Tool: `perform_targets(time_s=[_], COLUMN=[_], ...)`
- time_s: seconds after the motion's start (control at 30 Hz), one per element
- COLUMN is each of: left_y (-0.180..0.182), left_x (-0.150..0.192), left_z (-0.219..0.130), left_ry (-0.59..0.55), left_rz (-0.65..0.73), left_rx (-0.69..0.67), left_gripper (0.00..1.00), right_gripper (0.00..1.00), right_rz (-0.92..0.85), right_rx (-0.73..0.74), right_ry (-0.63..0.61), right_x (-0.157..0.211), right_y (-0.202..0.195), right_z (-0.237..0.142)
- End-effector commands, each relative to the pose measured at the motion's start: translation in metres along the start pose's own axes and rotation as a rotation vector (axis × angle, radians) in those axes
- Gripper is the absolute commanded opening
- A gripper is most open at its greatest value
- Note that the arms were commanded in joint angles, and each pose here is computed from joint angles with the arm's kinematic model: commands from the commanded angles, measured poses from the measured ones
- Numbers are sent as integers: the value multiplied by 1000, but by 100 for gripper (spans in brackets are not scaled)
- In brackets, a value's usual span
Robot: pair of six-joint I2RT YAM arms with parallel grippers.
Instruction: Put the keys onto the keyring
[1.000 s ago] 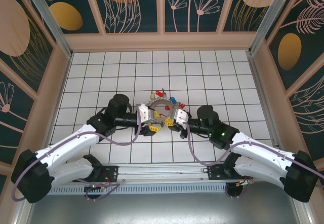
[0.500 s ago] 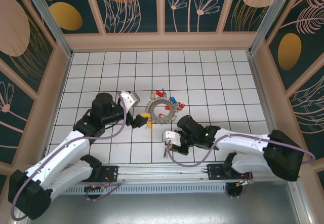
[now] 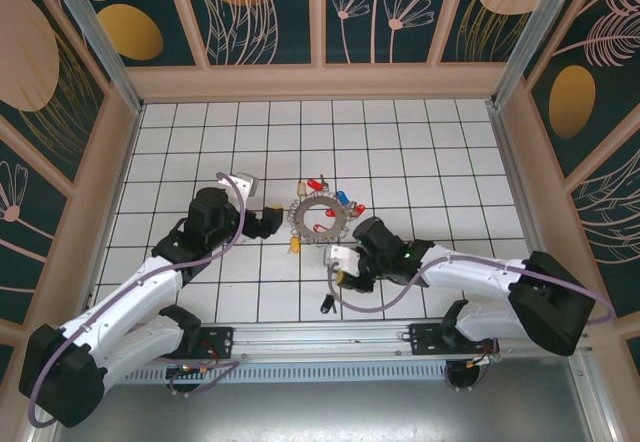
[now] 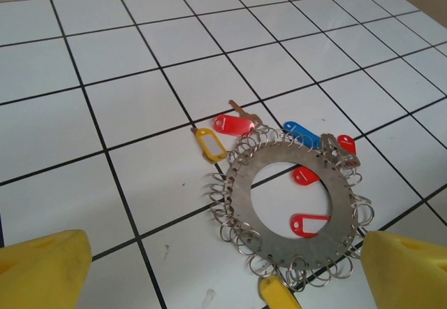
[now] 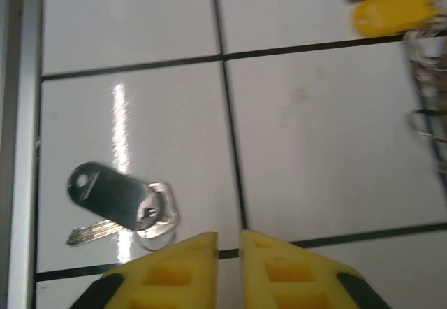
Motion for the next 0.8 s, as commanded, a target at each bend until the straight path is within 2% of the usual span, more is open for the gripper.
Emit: perform_targets(time_s=[0.0, 0.1, 0.27, 0.43, 0.53, 0.57, 0.67, 0.77], left_y=[4, 4, 7, 12, 16, 14, 13, 17], left_x=[-3, -3, 1, 10, 15, 19, 32, 43], left_z=[0, 0, 3, 8, 9, 11, 20, 28], left_ry=[-29, -28, -2, 73, 101, 115, 173, 226], left_rz=[-46, -56, -81, -104, -164, -190, -290, -341], left_rx=[-22, -24, -52, -88, -124, -98, -57, -54], left_gripper=[99, 99, 99, 99, 99, 99, 99, 99], right_gripper=[37, 39, 42, 43, 43, 43, 41, 40], right_rz=[43, 135, 406, 740, 910, 949, 964, 986], right_rx=[94, 175, 227, 213, 296, 299, 326, 349], right_ry=[-152, -217, -161, 17, 162, 200, 278, 290], right_x=[-31, -42, -46, -42, -31, -29, -28, -24], right_y=[-28, -51, -86, -104, -107, -105, -93, -91], right_z=[-21, -22, 2, 27, 33, 34, 38, 42])
Point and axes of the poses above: each hand's point on the last joint's axis, 136 mm out from that joint toward the fingers, its own z axis out along the fingers, its own y axis along the line the jaws close on, x = y × z, the point moved 5 cm from there along -z, back along the fingers, and after that the axes turned 3 degrees about -z, right-handed, at the moved point
